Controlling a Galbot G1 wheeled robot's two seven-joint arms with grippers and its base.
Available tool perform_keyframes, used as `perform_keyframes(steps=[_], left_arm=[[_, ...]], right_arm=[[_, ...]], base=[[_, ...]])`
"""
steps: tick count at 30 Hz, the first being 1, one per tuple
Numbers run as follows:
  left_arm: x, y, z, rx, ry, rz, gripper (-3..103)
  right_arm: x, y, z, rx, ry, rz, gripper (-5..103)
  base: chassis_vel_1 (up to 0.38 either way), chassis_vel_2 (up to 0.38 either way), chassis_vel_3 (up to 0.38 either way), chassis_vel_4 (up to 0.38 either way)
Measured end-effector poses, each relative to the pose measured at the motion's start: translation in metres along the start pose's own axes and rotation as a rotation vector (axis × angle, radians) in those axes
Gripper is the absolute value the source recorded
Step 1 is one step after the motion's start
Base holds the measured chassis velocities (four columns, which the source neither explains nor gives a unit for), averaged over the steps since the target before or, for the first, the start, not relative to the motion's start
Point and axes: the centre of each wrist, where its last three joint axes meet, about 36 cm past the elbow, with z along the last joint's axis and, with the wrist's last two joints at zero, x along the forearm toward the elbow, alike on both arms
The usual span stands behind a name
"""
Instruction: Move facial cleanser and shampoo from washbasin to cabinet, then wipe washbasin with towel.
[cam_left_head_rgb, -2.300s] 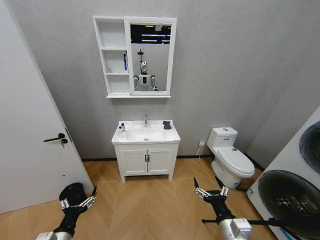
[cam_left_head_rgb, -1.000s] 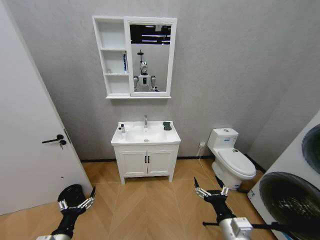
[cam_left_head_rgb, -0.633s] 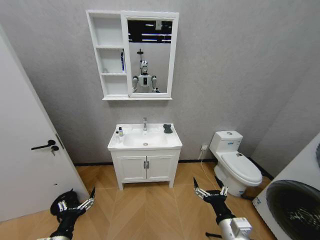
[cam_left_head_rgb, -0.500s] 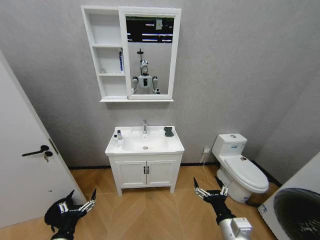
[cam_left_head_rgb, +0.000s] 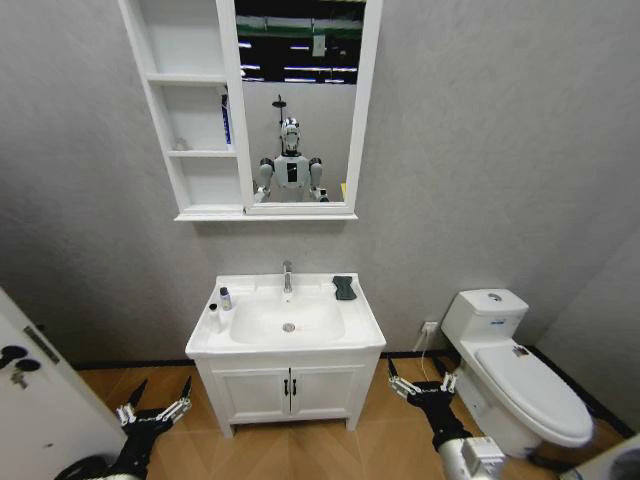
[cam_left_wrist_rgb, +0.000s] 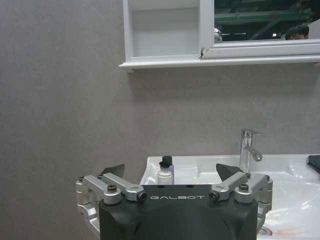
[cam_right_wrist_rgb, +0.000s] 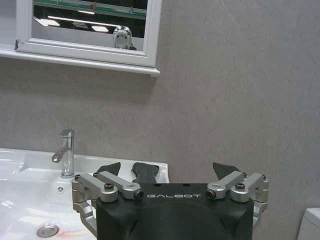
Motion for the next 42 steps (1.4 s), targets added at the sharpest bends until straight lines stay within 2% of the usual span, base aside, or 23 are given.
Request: perform_keyframes(steps=[7,11,29,42], left_arm=[[-0.002,-0.001,0.003,0.005,0.009,-0.003,100],[-0.001,-0.002,0.006,0.015,0.011,-0.007,100],[0.009,-0.003,0.011,0.026,0.012,-0.01,100],[0.009,-0.005,0.011,0.021,0.01,-0.001,100]], right_arm=[[-0.002,0.001,0.0,-0.001,-0.007,0.012,100],[-0.002,0.001,0.001,-0.001,-0.002,0.014,100],[0.0,0.002,-0.004,0.004,0.004,0.014,100],[-0.001,0.002,-0.003,0.005,0.007,0.014,100]], base=[[-0.315,0.313,0.332,-0.314],[-0.204,0.209,0.073,-0.098],[0.016,-0.003,-0.019,0.017],[-0.064,0.074,0.076,-0.082]])
